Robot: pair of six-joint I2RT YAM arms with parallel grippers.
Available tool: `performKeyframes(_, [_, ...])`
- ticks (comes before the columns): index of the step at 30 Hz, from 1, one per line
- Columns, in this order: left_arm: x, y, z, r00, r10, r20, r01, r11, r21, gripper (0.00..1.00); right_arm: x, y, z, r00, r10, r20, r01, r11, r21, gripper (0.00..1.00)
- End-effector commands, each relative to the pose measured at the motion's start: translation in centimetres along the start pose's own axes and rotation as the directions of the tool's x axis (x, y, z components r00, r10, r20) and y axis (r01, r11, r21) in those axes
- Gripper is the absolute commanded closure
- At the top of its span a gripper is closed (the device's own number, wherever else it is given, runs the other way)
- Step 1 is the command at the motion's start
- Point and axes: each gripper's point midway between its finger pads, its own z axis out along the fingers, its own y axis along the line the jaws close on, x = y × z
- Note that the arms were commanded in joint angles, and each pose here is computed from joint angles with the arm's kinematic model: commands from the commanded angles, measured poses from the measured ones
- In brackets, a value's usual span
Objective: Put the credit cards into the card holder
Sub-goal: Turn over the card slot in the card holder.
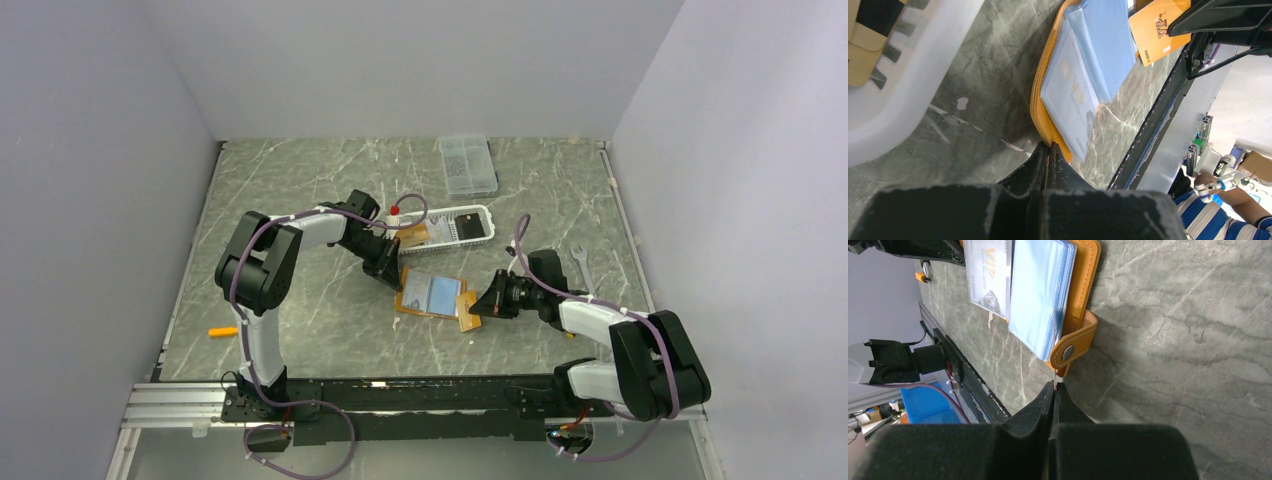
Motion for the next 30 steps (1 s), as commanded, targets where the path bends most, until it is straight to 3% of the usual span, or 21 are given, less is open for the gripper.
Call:
performKeyframes(1, [-1.66, -1.62, -1.17, 0.996, 0.081, 0.043, -0.082, 0.997, 0.006, 1.0, -0.29, 0.03, 0.07, 1.0, -0.02, 0.004, 0.021, 1.0, -0.008, 1.0])
performKeyframes(30, [-1.89, -2.21, -1.33, 0.993, 0.105, 0.047, -0.106, 0.994, 0.011, 1.0, -0.55, 0.85, 0.35, 1.0, -0.011, -0.009, 0.011, 0.998, -0.055, 1.0])
